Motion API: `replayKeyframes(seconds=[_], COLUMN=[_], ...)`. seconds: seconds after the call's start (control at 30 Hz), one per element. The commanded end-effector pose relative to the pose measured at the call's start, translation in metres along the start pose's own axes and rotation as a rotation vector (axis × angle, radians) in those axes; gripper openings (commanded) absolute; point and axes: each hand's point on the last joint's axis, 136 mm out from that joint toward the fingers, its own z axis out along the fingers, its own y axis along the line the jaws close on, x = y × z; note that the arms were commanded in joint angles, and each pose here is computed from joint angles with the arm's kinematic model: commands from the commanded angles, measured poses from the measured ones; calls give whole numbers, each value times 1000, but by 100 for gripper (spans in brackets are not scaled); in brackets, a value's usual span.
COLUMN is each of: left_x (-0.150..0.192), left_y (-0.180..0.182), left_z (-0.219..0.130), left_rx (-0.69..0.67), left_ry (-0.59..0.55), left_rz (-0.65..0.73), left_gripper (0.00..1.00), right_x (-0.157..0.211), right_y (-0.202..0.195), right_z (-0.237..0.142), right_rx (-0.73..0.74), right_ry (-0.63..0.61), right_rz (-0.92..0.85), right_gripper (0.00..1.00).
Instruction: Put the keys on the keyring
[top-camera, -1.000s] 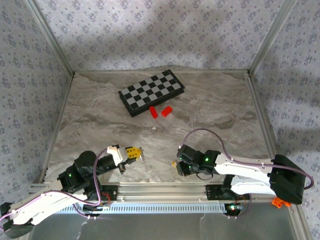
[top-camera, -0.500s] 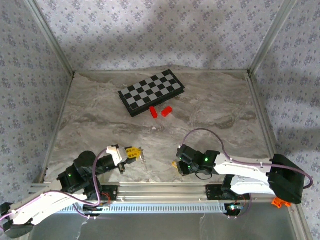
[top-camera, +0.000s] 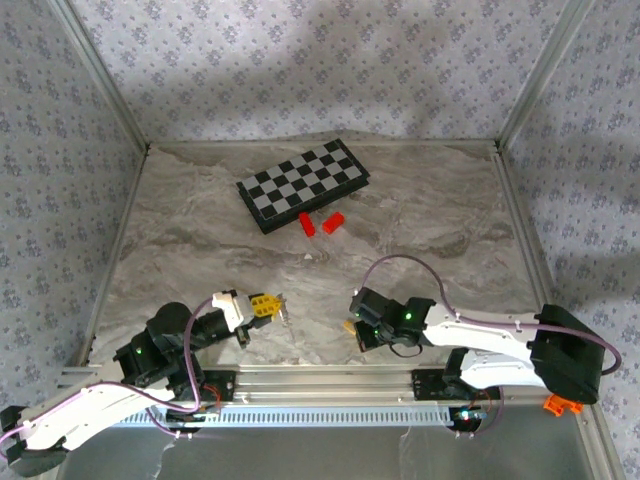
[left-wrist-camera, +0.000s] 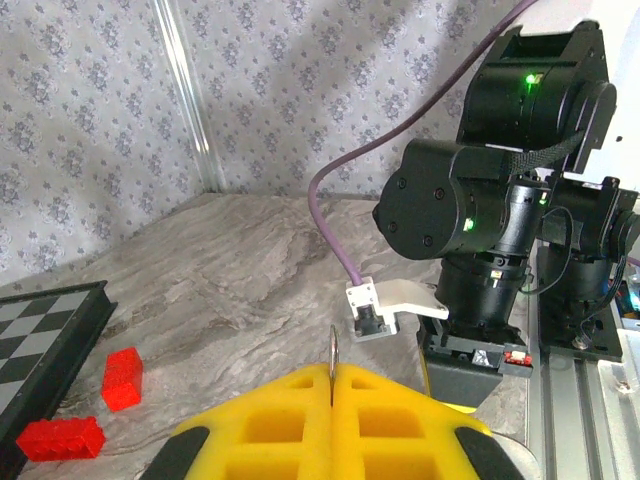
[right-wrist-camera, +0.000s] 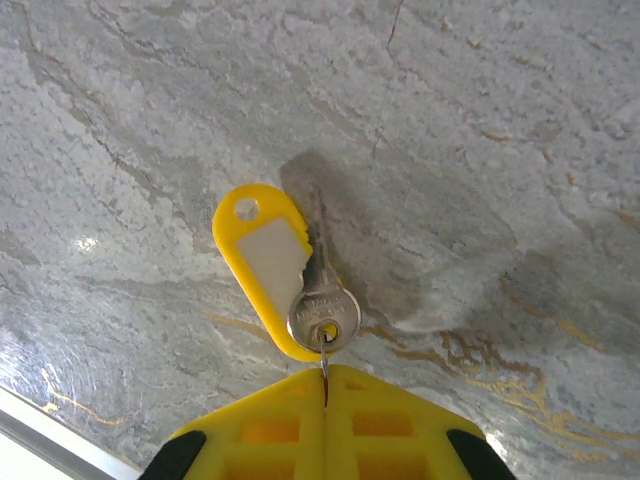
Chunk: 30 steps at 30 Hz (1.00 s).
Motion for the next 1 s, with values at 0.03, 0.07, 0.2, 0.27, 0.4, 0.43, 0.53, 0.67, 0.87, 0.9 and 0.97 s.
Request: replayKeyframes(seconds=[0.03,0.07,0.2,0.27,0.4,0.43,0.53,0.67,0.87,0.9,0.97], left_x=[-14,-14,-14,-14,-13,-11,-10,-11,-11,-11,-11], left_y=[-2,-2,-1,-1,-1,0,0,-1,-1,-1,-1], left_z=[0,0,-1,-1,-1,0,0,0,-1,-1,-1], left_rx=[11,12,10,9,5,3,4,6,4,4,4], left_ry=[-46,-43,-43,-45,-40,-35,-29,-30,-29,-29,-27], left_rz=[22,22,22,22,22,22,23,21,25,24,25], left_gripper=[0,0,0,0,0,0,0,0,0,0,0], right_x=[16,23,44,54,60,60,61,63,51,48,41], right_y=[-17,-21,-32,-35,-33,-33,-31,-29,-27,-26,-25], right_z=[-13,-16,-22,-23,-26,-27,-28,-24,-17,-16,-16], right_rx=[117,141,219,248,265,269,270,270,277,277,277], right_ry=[121,166,307,375,442,450,489,527,496,480,433], right_rz=[-18,-17,-9,-9,-22,-29,-55,-70,-110,-111,-120], right_gripper=[0,0,0,0,0,0,0,0,0,0,5])
